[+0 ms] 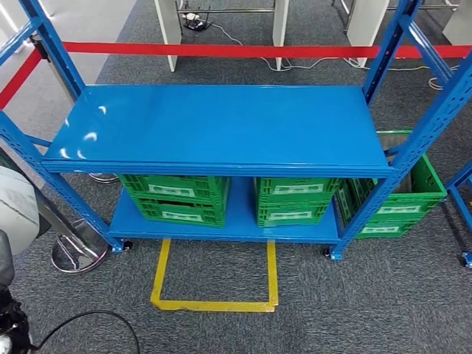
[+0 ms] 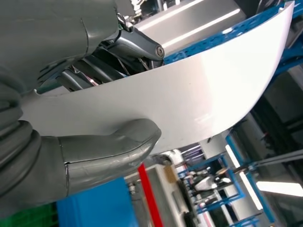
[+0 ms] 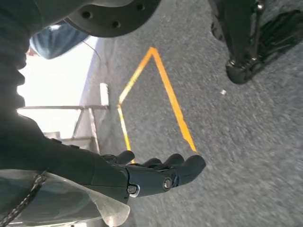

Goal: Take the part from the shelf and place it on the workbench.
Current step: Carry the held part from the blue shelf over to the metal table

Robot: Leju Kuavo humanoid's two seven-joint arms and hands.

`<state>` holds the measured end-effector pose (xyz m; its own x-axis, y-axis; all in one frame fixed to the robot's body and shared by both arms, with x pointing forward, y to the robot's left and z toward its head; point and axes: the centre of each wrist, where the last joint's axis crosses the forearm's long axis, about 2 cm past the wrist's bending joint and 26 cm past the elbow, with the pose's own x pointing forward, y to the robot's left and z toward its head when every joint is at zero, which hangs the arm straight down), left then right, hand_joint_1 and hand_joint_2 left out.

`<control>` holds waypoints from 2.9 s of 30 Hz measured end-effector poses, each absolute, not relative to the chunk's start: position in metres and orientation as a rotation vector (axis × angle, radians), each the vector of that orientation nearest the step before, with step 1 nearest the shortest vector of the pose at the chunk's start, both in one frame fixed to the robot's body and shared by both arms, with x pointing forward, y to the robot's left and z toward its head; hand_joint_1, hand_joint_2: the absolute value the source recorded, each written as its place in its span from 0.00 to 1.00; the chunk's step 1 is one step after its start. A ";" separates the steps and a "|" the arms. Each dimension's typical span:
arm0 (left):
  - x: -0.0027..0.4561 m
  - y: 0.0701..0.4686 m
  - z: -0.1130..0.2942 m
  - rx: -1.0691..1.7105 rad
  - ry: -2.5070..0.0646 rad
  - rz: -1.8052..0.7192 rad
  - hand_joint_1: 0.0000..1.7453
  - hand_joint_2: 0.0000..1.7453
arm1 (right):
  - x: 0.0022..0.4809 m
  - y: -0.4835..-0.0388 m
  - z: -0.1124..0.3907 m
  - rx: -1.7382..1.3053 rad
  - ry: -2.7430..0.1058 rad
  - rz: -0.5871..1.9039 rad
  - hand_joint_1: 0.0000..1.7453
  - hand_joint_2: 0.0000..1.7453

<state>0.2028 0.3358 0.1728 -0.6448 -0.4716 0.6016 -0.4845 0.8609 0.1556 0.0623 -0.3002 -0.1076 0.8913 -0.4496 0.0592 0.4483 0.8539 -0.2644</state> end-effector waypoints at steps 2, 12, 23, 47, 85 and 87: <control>0.203 0.337 0.173 0.693 -2.370 -0.021 1.00 1.00 | 0.062 -0.300 -0.108 -0.277 0.003 -0.474 0.00 1.00; 0.201 0.338 0.173 0.779 -2.381 -0.092 1.00 1.00 | 0.063 -0.303 -0.107 -0.292 0.000 -0.449 0.00 1.00; 0.196 0.340 0.169 0.804 -2.375 -0.169 1.00 1.00 | 0.060 -0.302 -0.108 -0.302 -0.001 -0.443 0.00 1.00; 0.289 0.281 0.210 0.504 -2.426 -0.175 1.00 1.00 | 0.067 -0.305 -0.107 -0.336 -0.033 -0.354 0.00 1.00; 0.318 0.238 0.207 0.161 -2.343 -0.222 1.00 1.00 | 0.065 -0.315 -0.106 -0.430 -0.051 -0.171 0.00 1.00; 0.308 0.242 0.199 0.160 -2.326 -0.230 1.00 1.00 | 0.065 -0.315 -0.106 -0.430 -0.051 -0.175 0.00 1.00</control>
<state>0.3083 0.2415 0.1993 -0.6900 -0.1857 0.6996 -0.0451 0.9757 0.2145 0.0652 -0.3150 -0.1062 0.9838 -0.1576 0.0859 0.1791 0.8941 -0.4106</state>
